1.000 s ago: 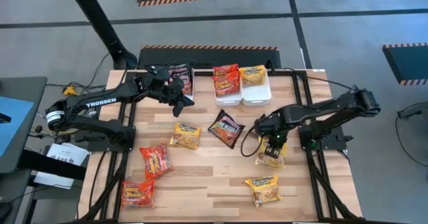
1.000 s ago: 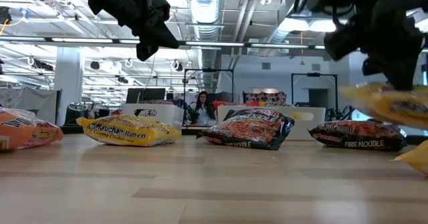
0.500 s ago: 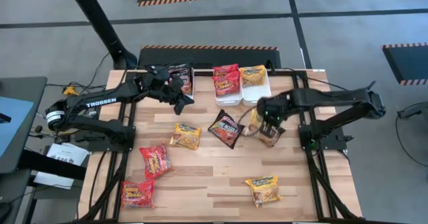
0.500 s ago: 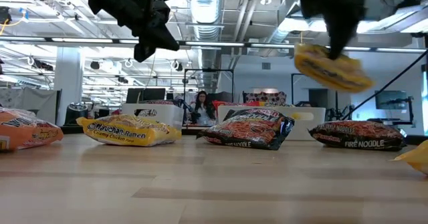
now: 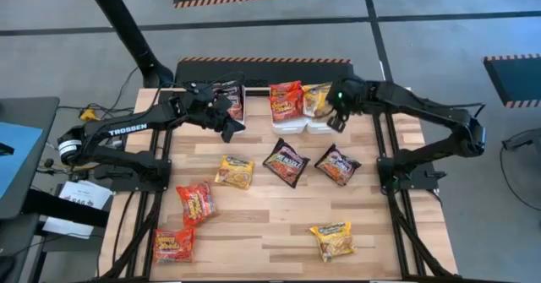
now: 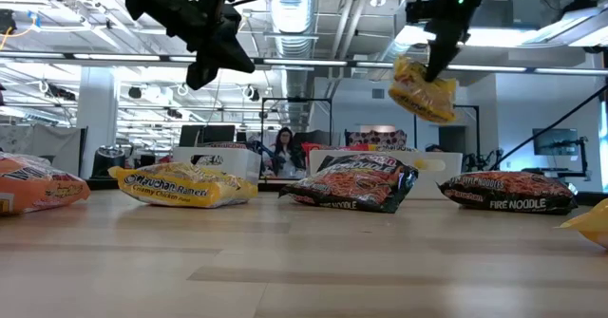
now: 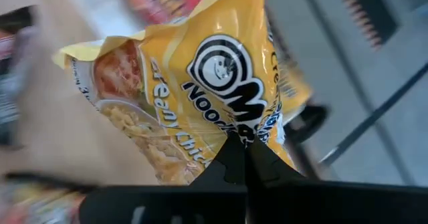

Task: Sort Maruchan noodles
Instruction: Put the yellow noodle pack into the right white bin, then put the red noodle pack into the middle white bin

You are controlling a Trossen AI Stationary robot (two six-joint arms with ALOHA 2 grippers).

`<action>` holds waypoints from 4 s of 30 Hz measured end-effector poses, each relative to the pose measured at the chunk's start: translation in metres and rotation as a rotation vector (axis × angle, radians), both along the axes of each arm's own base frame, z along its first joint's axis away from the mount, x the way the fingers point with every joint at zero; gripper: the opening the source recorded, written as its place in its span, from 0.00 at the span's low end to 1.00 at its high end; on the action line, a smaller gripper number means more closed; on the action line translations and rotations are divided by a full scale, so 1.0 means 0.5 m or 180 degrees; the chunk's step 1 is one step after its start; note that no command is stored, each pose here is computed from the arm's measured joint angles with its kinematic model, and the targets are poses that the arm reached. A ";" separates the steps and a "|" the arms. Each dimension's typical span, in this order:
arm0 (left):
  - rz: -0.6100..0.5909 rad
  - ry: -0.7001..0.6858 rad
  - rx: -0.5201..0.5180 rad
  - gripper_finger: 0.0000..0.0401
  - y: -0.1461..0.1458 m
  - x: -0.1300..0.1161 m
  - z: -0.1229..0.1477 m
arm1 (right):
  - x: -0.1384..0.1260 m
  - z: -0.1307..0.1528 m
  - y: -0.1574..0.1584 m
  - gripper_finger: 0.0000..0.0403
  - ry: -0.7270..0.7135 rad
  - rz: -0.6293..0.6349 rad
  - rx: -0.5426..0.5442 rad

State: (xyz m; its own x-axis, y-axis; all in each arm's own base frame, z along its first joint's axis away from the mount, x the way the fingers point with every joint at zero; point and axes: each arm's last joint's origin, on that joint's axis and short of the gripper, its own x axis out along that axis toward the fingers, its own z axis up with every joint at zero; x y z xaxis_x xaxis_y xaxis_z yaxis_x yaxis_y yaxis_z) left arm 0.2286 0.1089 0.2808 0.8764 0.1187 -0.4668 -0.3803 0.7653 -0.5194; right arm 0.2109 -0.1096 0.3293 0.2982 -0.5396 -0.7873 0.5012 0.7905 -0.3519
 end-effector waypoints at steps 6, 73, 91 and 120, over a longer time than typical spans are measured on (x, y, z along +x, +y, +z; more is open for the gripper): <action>0.0037 -0.0015 -0.0124 0.00 -0.004 0.002 0.000 | 0.010 -0.005 -0.070 0.00 0.0112 0.0092 -0.0415; -0.0853 0.0048 -0.0580 0.00 -0.067 0.016 -0.008 | 0.202 -0.084 0.003 0.33 0.0736 0.0827 0.1670; -0.1124 0.0326 -0.1905 0.40 -0.129 0.022 -0.011 | 0.213 -0.085 0.071 0.33 0.0875 0.0891 0.1747; 0.0234 0.1879 -0.2334 0.39 -0.355 -0.180 -0.017 | 0.215 -0.086 0.074 0.33 0.0852 0.0832 0.1761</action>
State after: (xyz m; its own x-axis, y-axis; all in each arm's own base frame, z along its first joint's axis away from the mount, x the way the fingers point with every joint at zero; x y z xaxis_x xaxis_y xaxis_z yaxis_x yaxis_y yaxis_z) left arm 0.1387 -0.0686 0.2721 0.4763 -0.3349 -0.8130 -0.7699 0.2878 -0.5696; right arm 0.3183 -0.0725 0.2865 0.1203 0.0285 -0.9923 0.2204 0.9739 0.0547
